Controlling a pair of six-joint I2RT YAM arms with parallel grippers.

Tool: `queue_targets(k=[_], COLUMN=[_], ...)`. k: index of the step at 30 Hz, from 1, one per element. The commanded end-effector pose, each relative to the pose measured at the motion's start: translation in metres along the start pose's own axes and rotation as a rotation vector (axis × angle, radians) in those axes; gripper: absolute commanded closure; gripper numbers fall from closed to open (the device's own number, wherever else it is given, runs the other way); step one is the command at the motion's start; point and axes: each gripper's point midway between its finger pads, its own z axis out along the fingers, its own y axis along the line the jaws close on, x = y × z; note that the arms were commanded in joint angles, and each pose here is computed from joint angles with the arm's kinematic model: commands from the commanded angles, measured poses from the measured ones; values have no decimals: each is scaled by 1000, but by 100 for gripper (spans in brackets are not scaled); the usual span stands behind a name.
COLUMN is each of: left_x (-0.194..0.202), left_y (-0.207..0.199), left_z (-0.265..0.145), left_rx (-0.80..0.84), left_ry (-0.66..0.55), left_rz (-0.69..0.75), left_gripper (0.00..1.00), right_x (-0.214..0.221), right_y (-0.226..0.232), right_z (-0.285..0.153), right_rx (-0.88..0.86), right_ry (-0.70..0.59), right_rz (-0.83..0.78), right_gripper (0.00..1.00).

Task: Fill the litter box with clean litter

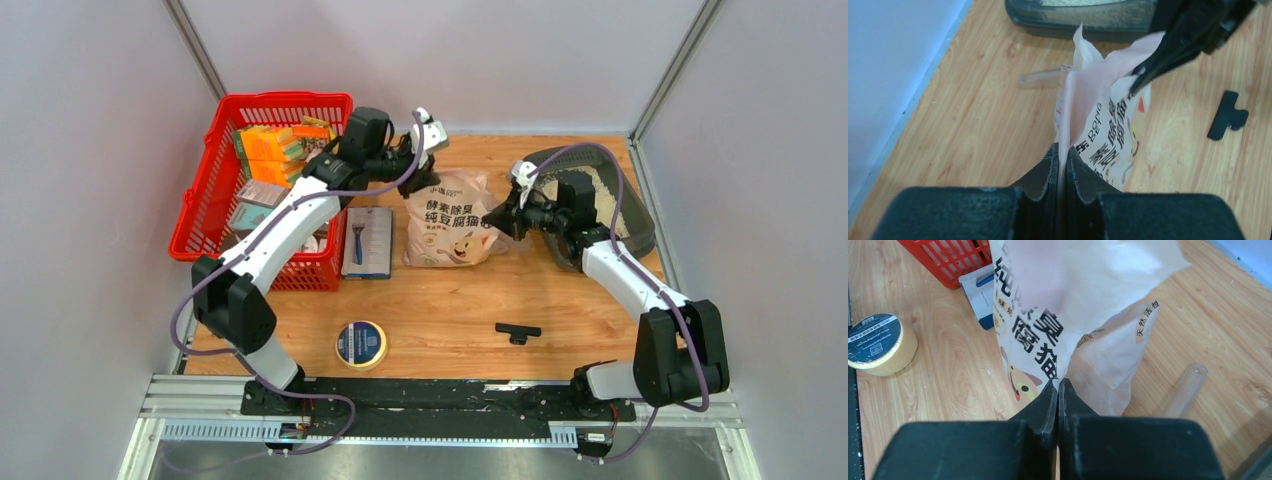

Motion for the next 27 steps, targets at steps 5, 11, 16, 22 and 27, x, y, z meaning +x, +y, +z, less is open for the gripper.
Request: queue_targets(k=[5,11,16,22,27], left_x=[-120,-141,-178,-198,-225], left_y=[96,130,152,182,178], left_z=[-22,-19,-41,-89,-132], left_rx=[-198,-291,-436,-626,-702], left_ry=[-248,-320,-423,-540,-631], left_rz=[39,153,270,237,248], left_gripper=[86,83,84,83,79], right_x=[-7,-7,-7,-9,-8], right_y=[7,-1,-5,-8,-12], right_z=[-2,-2,-3,-3,-3], right_rx=[-1,45,72,82,106], right_ry=[-44,-48,-43,-31,-14], right_rz=[-16,-24,-22,2,36], right_gripper=[100,100,100,100,100])
